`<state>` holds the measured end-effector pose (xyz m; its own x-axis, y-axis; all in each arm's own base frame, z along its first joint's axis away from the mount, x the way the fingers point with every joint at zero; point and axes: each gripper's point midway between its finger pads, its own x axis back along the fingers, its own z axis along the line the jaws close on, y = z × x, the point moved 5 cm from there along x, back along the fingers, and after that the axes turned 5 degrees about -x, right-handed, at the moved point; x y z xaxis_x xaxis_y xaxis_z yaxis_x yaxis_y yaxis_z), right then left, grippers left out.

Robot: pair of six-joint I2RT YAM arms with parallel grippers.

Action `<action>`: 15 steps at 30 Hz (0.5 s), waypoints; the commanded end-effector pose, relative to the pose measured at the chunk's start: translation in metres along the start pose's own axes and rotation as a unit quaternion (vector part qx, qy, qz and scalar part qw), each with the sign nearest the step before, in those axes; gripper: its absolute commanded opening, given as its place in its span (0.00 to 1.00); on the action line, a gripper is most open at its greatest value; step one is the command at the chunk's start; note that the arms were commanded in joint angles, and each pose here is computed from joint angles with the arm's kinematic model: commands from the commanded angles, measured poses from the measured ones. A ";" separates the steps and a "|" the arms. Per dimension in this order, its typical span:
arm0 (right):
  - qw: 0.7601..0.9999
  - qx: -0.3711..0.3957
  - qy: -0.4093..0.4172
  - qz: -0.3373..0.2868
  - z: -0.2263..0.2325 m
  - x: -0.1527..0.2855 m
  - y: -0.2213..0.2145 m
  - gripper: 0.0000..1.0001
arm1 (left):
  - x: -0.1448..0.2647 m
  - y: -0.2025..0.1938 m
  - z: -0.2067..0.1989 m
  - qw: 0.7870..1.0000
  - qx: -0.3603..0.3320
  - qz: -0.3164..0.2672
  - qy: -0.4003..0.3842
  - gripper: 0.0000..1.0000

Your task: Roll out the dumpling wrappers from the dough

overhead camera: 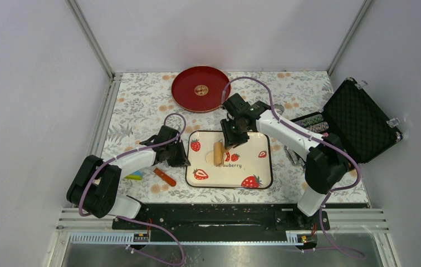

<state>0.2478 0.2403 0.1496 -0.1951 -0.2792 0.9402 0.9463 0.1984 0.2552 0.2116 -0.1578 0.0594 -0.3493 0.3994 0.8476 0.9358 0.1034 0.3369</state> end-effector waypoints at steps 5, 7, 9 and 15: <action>0.947 0.041 -0.288 0.137 -0.108 -0.022 -0.055 0.00 | -0.007 -0.012 0.016 0.999 -0.007 0.020 0.044 0.00; 0.946 0.040 -0.291 0.138 -0.109 -0.022 -0.055 0.00 | -0.007 -0.012 0.016 0.999 -0.007 0.020 0.043 0.00; 0.945 0.040 -0.293 0.140 -0.110 -0.022 -0.056 0.00 | -0.007 -0.012 0.016 0.999 -0.007 0.020 0.044 0.00; 0.941 0.042 -0.304 0.141 -0.113 -0.020 -0.057 0.00 | -0.007 -0.012 0.016 0.999 -0.007 0.021 0.044 0.00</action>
<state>0.2477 0.2388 0.1471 -0.1950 -0.2748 0.9415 0.9498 0.1864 0.2512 0.2116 -0.1578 0.0594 -0.3493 0.3994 0.8476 0.9358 0.1034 0.3369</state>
